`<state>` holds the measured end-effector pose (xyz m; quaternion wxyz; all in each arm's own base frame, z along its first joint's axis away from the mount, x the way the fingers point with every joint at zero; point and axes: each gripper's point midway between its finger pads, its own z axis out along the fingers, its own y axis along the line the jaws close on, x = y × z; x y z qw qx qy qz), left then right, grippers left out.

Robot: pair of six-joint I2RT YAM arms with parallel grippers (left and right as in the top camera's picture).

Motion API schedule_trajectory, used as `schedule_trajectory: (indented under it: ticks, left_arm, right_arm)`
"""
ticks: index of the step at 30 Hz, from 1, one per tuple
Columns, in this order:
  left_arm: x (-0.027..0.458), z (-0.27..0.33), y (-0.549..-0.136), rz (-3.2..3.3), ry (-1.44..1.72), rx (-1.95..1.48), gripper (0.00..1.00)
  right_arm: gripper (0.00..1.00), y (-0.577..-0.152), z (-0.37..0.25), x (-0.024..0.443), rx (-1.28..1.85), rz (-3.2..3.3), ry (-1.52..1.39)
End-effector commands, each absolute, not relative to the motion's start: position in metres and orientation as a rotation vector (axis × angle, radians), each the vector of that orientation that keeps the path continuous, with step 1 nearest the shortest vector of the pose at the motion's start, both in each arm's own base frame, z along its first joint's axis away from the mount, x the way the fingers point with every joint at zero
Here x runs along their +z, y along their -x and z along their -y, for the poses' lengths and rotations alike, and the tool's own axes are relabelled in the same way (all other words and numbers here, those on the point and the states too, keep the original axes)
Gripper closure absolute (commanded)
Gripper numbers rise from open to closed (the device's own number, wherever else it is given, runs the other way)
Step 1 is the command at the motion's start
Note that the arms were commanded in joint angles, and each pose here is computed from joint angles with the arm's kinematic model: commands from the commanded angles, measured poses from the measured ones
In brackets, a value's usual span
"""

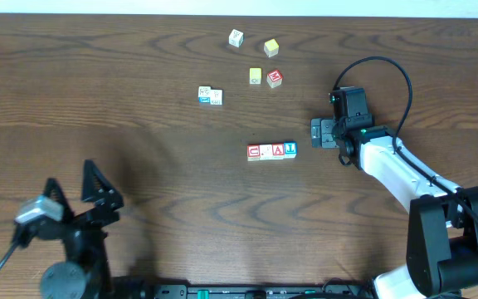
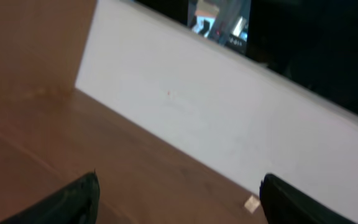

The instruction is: Lift 4 blocks

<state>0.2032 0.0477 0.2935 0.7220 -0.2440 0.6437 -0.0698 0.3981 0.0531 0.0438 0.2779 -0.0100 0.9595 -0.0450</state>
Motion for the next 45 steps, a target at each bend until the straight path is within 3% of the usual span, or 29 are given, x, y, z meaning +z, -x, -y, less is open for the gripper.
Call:
schedule_trajectory:
  ticks: [1,18,27,45]
  left_arm:
    - [0.254,-0.042,-0.218,-1.442,0.497,-0.147,0.17]
    - [0.139,-0.025,-0.242,-1.676,0.373,-0.095,0.15]
    - [0.136,-0.020,-0.243,-1.703,0.297,-0.070,0.06]
    - [0.135,-0.017,-0.243,-1.727,0.168,0.015,0.06]
  right_arm:
    - [0.01,-0.403,-0.049,0.054,-0.121,-2.550,0.006]
    - [0.01,-0.403,-0.049,0.054,-0.121,-2.550,0.006]
    - [0.01,-0.403,-0.049,0.054,-0.121,-2.550,0.006]
    - [0.01,-0.403,-0.049,0.054,-0.121,-2.550,0.006]
